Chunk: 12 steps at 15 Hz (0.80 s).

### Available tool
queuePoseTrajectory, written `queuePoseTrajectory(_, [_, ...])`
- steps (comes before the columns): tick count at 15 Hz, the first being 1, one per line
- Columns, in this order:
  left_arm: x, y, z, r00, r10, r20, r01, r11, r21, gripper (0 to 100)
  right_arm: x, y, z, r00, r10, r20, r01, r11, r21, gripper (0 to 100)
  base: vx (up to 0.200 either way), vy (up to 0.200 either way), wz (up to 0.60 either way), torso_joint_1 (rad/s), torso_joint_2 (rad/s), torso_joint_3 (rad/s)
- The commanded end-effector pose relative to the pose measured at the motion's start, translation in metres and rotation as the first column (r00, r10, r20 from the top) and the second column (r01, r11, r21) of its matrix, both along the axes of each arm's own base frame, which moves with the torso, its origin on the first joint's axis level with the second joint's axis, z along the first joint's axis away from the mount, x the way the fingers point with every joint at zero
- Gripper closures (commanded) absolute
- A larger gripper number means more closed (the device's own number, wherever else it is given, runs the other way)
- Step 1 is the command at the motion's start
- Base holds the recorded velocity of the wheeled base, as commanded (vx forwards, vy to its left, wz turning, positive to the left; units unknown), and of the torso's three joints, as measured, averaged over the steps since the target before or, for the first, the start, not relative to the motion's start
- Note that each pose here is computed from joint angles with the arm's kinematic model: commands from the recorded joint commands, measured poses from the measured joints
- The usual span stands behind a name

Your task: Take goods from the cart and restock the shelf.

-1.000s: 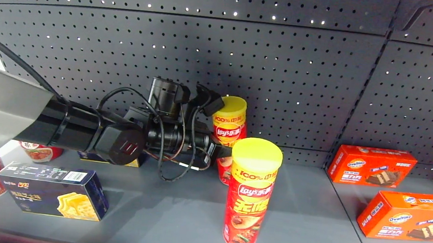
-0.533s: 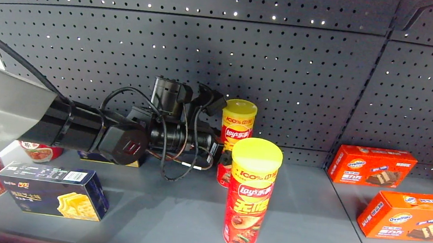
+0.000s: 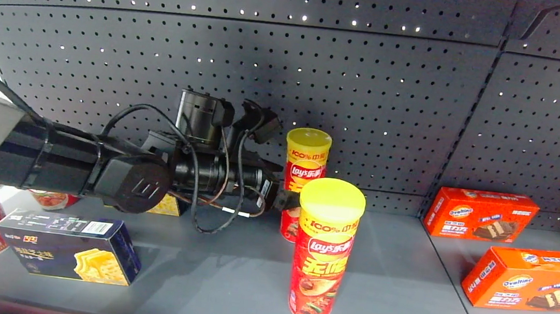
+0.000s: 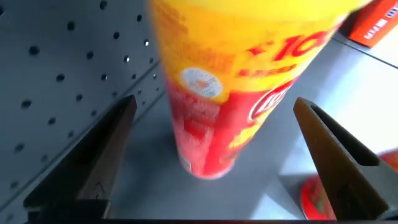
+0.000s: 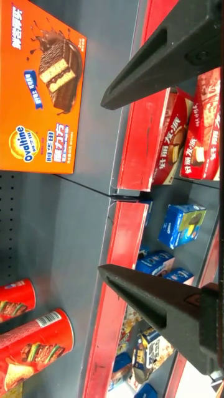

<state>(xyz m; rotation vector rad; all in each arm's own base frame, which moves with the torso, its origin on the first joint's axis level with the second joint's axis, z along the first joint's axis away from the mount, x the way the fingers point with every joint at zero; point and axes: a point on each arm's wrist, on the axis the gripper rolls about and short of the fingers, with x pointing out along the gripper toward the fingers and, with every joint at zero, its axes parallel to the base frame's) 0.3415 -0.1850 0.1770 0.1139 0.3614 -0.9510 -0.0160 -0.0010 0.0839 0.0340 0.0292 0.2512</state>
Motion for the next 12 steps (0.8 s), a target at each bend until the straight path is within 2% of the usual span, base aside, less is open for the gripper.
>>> queuePoseTrajectory(1, [-0.021,0.012,0.013,1.000,0.004,0.013,-0.004,1.000,-0.006,0,0.000,0.000,0.000,1.000,0.000,-0.001,0.000,1.000,0.000,0,0.000,0.000,0.00,0.000,0.00,0.000])
queuePoseTrajectory(4, [-0.029,0.026,0.011,0.999,0.032,0.004,-0.032,0.999,0.000,0,0.000,0.000,0.000,1.000,0.001,-0.001,-0.001,1.000,-0.002,0,0.000,0.000,0.00,0.000,0.00,0.000])
queuePoseTrajectory(5, [-0.029,0.026,0.011,0.999,0.032,0.004,-0.032,0.999,0.000,0,0.000,0.000,0.000,1.000,0.001,-0.001,-0.001,1.000,-0.002,0,0.000,0.000,0.00,0.000,0.00,0.000])
queuePoseTrajectory(6, [-0.031,0.043,0.011,0.997,0.081,0.001,-0.081,0.997,0.008,0,0.000,0.000,0.000,1.000,0.000,-0.001,0.000,1.000,-0.002,0,0.000,0.000,0.00,0.000,0.00,0.000])
queuePoseTrajectory(8, [-0.032,0.050,0.012,0.993,0.120,0.003,-0.120,0.993,0.016,0,0.000,0.000,0.000,1.000,0.000,-0.001,0.000,1.000,-0.002,0,0.000,0.000,0.00,0.000,0.00,0.000])
queuePoseTrajectory(12, [-0.033,0.048,0.010,0.963,0.265,0.042,-0.268,0.960,0.079,0,0.000,0.000,0.000,1.000,0.000,-0.001,0.000,1.000,-0.002,0,0.000,0.000,0.00,0.000,0.00,0.000])
